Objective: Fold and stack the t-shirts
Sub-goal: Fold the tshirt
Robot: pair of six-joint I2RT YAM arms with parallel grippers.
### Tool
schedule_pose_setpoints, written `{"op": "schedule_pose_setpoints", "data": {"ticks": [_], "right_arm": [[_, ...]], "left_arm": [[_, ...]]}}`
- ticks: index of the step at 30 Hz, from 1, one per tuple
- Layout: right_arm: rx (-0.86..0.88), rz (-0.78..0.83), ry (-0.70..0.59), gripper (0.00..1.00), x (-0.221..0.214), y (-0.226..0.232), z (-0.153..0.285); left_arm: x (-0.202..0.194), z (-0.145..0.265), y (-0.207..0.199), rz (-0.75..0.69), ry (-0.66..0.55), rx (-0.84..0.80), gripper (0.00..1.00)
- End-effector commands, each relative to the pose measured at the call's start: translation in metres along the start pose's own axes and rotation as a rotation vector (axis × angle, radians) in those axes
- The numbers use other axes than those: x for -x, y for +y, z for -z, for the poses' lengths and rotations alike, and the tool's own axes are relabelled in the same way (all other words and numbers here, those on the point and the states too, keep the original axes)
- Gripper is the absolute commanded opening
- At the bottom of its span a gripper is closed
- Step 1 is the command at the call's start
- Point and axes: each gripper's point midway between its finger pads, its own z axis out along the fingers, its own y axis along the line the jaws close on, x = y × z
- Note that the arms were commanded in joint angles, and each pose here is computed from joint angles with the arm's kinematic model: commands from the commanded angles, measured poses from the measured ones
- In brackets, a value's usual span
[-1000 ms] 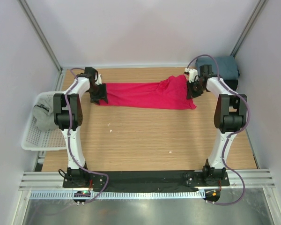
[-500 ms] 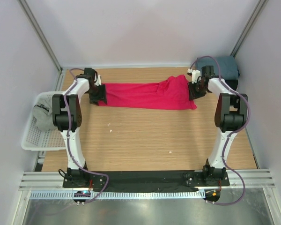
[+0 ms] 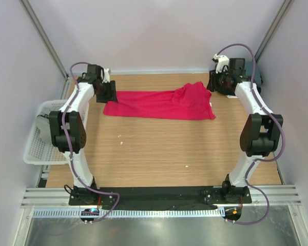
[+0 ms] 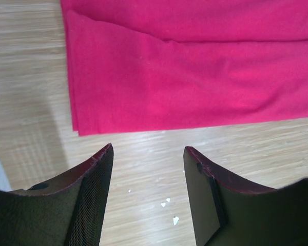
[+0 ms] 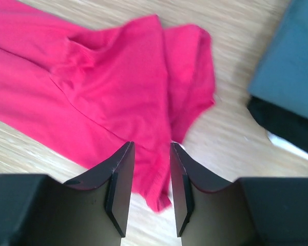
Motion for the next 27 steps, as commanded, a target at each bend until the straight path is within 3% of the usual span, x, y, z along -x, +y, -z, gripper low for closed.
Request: {"op": "schedule_pose_setpoints", "data": {"ticks": [1, 11, 19, 27], "right_arm": [[0.166, -0.064, 0.024, 0.38, -0.004, 0.031, -0.039], [0.348, -0.05, 0.033, 0.33, 0.004, 0.087, -0.097], [0.375, -0.051, 0.018, 0.33, 0.024, 0.105, -0.139], [0.361, -0.073, 0.043, 0.34, 0.017, 0.109, -0.178]], "left_arm": [[-0.015, -0.042, -0.004, -0.029, 0.076, -0.047, 0.57], [-0.04, -0.074, 0.006, -0.05, 0.128, -0.017, 0.56], [-0.059, -0.08, 0.008, -0.022, 0.172, -0.013, 0.56], [-0.06, -0.078, 0.012, -0.028, 0.172, 0.011, 0.56]]}}
